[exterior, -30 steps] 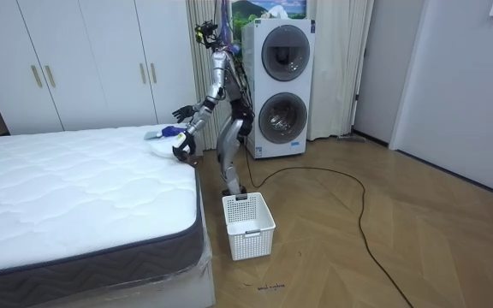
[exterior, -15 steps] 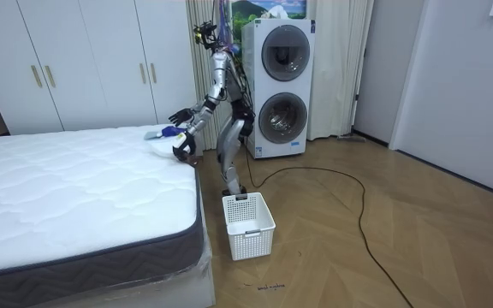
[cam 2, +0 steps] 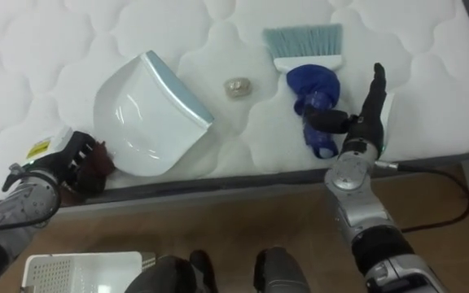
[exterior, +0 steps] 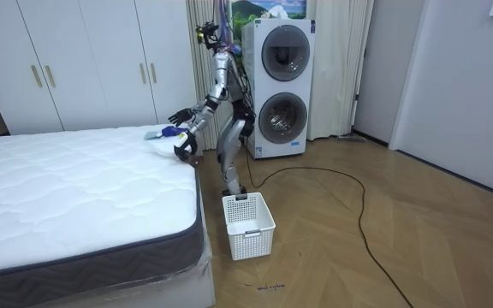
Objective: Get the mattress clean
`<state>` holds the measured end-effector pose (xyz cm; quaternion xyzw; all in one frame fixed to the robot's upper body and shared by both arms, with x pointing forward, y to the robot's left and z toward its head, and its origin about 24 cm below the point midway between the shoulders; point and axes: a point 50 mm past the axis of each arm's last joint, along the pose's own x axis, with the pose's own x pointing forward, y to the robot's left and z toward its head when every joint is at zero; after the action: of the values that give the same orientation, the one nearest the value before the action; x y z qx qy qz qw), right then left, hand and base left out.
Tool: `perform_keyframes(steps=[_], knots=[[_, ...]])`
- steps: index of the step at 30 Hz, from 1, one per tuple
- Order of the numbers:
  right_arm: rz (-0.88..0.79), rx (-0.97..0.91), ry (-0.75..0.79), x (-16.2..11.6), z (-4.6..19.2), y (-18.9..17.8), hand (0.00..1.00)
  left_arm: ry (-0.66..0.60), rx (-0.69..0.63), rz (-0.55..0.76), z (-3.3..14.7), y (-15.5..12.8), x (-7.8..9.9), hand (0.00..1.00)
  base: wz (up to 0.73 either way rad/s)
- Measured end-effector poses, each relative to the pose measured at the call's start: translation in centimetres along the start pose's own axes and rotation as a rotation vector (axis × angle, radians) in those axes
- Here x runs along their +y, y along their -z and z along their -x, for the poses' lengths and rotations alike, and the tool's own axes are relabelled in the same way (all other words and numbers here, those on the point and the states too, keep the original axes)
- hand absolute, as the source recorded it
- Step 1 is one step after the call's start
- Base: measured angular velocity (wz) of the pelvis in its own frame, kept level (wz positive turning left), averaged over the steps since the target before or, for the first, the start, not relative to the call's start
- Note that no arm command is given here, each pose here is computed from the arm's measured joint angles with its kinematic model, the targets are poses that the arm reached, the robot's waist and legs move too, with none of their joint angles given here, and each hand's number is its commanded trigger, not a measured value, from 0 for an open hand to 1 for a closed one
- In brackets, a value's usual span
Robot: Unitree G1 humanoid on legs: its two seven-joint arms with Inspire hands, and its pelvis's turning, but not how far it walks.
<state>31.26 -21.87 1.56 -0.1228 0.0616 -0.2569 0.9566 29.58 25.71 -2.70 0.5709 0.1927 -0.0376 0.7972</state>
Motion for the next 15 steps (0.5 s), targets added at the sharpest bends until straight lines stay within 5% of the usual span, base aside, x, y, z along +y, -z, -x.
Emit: perform_keyframes(steps=[15], knots=[[0.076, 0.146, -0.069, -0.8, -0.2, 3.3, 0.0, 0.11, -0.001, -0.045, 0.2, 0.0, -1.1, 1.0, 0.02]])
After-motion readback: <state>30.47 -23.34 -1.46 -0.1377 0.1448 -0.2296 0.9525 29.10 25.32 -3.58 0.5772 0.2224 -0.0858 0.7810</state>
